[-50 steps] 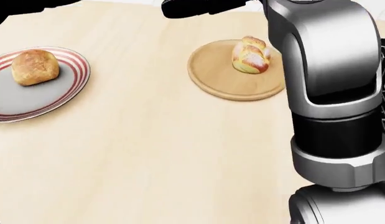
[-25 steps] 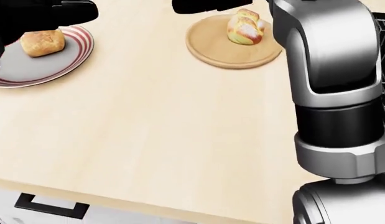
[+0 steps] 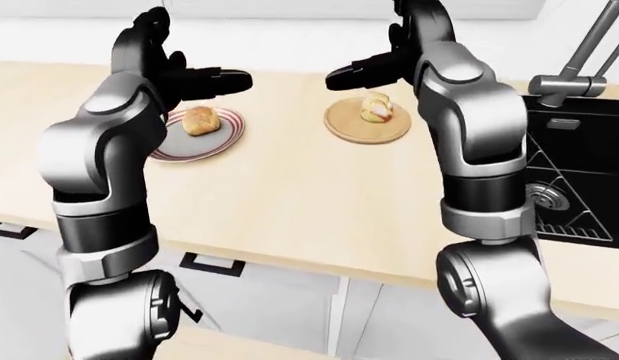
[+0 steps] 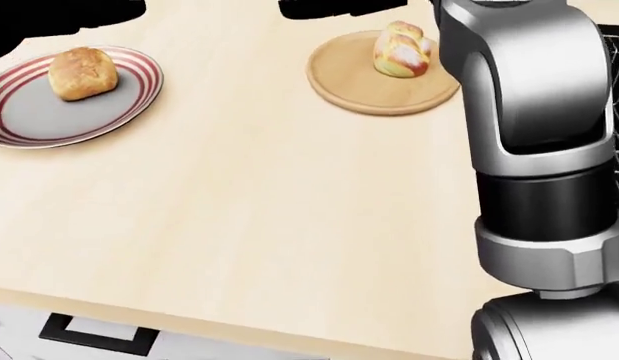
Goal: Place all breads on the cutting board.
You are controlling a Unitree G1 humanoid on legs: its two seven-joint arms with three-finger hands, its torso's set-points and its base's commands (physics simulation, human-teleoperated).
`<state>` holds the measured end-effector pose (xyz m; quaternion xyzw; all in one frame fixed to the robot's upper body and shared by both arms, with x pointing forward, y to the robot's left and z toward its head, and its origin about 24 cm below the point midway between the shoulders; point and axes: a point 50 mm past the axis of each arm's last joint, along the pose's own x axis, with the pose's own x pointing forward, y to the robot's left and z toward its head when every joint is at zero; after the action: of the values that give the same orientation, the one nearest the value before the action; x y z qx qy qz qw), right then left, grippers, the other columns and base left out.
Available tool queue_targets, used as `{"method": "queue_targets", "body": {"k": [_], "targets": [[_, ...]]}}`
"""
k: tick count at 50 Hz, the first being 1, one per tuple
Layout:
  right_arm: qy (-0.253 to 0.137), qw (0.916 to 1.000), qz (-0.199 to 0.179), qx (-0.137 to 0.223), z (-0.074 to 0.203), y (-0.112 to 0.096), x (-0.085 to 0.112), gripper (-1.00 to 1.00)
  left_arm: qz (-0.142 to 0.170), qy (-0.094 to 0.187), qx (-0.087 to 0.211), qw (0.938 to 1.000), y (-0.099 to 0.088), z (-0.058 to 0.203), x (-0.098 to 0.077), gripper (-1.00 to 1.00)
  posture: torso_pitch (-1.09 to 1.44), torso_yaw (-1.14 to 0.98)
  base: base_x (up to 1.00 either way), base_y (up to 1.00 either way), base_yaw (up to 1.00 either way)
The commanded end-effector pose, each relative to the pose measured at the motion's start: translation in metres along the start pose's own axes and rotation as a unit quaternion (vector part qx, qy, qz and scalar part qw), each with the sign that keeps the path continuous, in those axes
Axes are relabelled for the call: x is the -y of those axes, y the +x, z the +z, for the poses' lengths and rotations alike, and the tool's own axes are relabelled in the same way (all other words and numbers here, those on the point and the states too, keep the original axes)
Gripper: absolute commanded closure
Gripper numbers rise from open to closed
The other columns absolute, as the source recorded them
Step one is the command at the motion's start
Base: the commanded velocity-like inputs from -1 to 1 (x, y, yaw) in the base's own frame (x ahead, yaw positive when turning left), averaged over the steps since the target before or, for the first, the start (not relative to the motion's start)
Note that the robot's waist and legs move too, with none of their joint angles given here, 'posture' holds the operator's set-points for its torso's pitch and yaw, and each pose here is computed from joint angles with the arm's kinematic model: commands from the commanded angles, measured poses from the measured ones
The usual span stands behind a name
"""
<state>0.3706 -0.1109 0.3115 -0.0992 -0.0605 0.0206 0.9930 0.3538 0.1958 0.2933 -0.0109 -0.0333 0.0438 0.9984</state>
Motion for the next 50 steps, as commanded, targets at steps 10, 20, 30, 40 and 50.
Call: {"method": "queue_targets", "body": {"k": [10, 20, 30, 40, 50], "targets": [[0.002, 0.9988, -0.002, 0.05, 0.025, -0.0045, 0.0031, -1.0, 0.0, -0.003, 0.04, 0.9992, -0.0024, 0.0198, 0.0013, -1.0, 0.0, 0.0, 0.11, 0.0, 0.0], [0.003, 0.9988, -0.003, 0.049, 0.0258, -0.0051, 0.003, -1.0, -0.001, -0.004, 0.041, 0.9992, -0.0026, 0.0198, 0.0019, -1.0, 0.0, 0.0, 0.08, 0.0, 0.0], [0.006, 0.999, -0.001, 0.045, 0.0249, -0.0067, 0.0004, -1.0, -0.002, -0.004, 0.039, 0.9992, -0.0032, 0.0175, 0.0018, -1.0, 0.0, 0.0, 0.11, 0.01, 0.0], [0.007, 0.999, -0.004, 0.044, 0.0225, -0.0066, 0.0008, -1.0, -0.003, -0.003, 0.04, 0.9992, -0.004, 0.0179, 0.0025, -1.0, 0.0, 0.0, 0.1, 0.01, 0.0], [0.01, 0.999, -0.004, 0.043, 0.0228, -0.0067, 0.0003, -1.0, -0.004, -0.002, 0.04, 0.9992, -0.003, 0.0177, 0.0028, -1.0, 0.0, 0.0, 0.15, 0.0, 0.0]]}}
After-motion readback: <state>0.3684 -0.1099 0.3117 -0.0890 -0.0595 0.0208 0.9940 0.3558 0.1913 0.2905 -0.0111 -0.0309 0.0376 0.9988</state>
